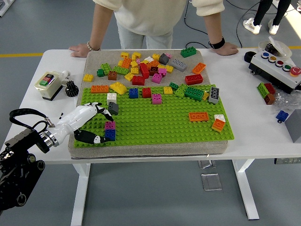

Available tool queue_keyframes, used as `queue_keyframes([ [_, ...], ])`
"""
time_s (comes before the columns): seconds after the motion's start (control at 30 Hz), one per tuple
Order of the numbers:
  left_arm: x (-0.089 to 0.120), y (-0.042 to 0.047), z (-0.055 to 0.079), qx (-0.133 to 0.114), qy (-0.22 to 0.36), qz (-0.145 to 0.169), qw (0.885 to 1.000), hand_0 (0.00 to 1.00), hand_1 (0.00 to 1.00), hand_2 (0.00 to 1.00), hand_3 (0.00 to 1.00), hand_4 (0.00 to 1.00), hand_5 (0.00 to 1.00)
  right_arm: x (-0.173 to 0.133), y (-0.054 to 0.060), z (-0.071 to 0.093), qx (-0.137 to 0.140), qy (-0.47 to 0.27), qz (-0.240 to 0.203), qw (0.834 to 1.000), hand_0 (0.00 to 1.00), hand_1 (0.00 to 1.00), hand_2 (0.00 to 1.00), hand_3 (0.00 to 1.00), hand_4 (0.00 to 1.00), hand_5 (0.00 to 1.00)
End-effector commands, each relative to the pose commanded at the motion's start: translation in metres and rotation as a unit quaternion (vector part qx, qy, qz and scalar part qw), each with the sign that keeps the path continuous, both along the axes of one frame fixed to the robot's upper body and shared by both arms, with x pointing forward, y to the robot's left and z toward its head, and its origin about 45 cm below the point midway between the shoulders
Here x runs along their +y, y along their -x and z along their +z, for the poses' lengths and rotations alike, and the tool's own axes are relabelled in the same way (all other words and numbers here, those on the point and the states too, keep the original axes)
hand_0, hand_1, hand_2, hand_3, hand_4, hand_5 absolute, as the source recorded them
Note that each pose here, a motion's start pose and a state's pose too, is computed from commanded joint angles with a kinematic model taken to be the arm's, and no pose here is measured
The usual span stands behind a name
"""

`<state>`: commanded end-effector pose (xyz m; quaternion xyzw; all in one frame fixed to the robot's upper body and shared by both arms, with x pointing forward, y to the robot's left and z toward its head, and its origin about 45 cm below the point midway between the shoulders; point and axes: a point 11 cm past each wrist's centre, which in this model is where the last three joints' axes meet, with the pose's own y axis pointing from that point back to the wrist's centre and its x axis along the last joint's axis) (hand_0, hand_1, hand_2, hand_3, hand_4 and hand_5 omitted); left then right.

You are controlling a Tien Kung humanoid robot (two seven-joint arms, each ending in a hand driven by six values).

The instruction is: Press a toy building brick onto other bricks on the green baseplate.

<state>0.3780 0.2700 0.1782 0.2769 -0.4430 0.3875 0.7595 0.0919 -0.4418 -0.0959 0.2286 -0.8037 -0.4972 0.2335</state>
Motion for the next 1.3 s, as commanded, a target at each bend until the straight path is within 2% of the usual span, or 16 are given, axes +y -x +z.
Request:
queue_keyframes([
  [0.1, 0.001, 0.0020, 0.005, -0.006, -0.001, -0.004, 1.000, 0.913, 0.741, 0.643, 0.578, 0.983, 0.207, 0.000, -0.001, 0.000, -0.001, 0.001, 0.000, 1.000, 0.731, 0.659, 0.706, 0.590, 0.916, 0.497],
  [0.2, 0.003, 0.0043, 0.005, -0.003, -0.001, -0.004, 1.000, 0.913, 0.741, 0.643, 0.578, 0.983, 0.207, 0.000, -0.001, 0.000, -0.002, 0.001, 0.000, 1.000, 0.731, 0.659, 0.706, 0.590, 0.916, 0.497],
  [0.23, 0.004, 0.0049, 0.004, -0.001, -0.001, -0.004, 1.000, 0.939, 0.778, 0.740, 0.567, 0.998, 0.463, 0.000, -0.001, 0.000, -0.002, 0.001, 0.000, 1.000, 0.733, 0.659, 0.706, 0.590, 0.916, 0.498],
  [0.4, 0.008, 0.0091, -0.001, 0.017, 0.005, -0.001, 1.000, 0.939, 0.778, 0.740, 0.567, 0.998, 0.463, 0.000, -0.001, 0.000, -0.003, 0.001, 0.000, 1.000, 0.733, 0.659, 0.706, 0.590, 0.916, 0.498],
  [0.43, 0.008, 0.0095, -0.002, 0.018, 0.005, -0.001, 1.000, 0.978, 0.818, 0.789, 0.581, 0.998, 0.611, 0.000, -0.001, 0.000, -0.003, 0.001, 0.000, 1.000, 0.733, 0.659, 0.706, 0.591, 0.916, 0.498],
  [0.6, 0.010, 0.0121, -0.009, 0.035, -0.002, -0.002, 0.999, 0.978, 0.818, 0.789, 0.581, 0.998, 0.611, -0.001, -0.001, 0.000, -0.002, 0.001, -0.001, 1.000, 0.733, 0.659, 0.706, 0.591, 0.916, 0.498],
  [0.63, 0.009, 0.0124, -0.010, 0.038, -0.001, -0.002, 0.999, 0.998, 0.867, 0.839, 0.596, 0.998, 0.706, -0.001, -0.001, 0.000, -0.002, 0.000, -0.001, 1.000, 0.733, 0.658, 0.706, 0.590, 0.916, 0.499],
  [0.8, 0.009, 0.0133, -0.014, 0.048, -0.001, -0.001, 0.999, 0.998, 0.867, 0.839, 0.596, 0.998, 0.706, -0.001, -0.002, 0.001, -0.003, 0.000, -0.003, 1.000, 0.733, 0.658, 0.706, 0.590, 0.916, 0.499],
  [0.83, 0.010, 0.0135, -0.015, 0.050, -0.001, 0.000, 0.999, 0.998, 0.883, 0.853, 0.601, 0.998, 0.738, -0.001, -0.002, 0.001, -0.003, 0.000, -0.003, 1.000, 0.732, 0.658, 0.707, 0.590, 0.916, 0.499],
  [1.3, 0.006, 0.0166, -0.019, 0.055, 0.000, -0.003, 0.998, 0.998, 0.882, 0.856, 0.604, 0.998, 0.766, -0.001, -0.001, 0.001, -0.003, -0.001, -0.004, 1.000, 0.733, 0.658, 0.706, 0.590, 0.916, 0.498],
])
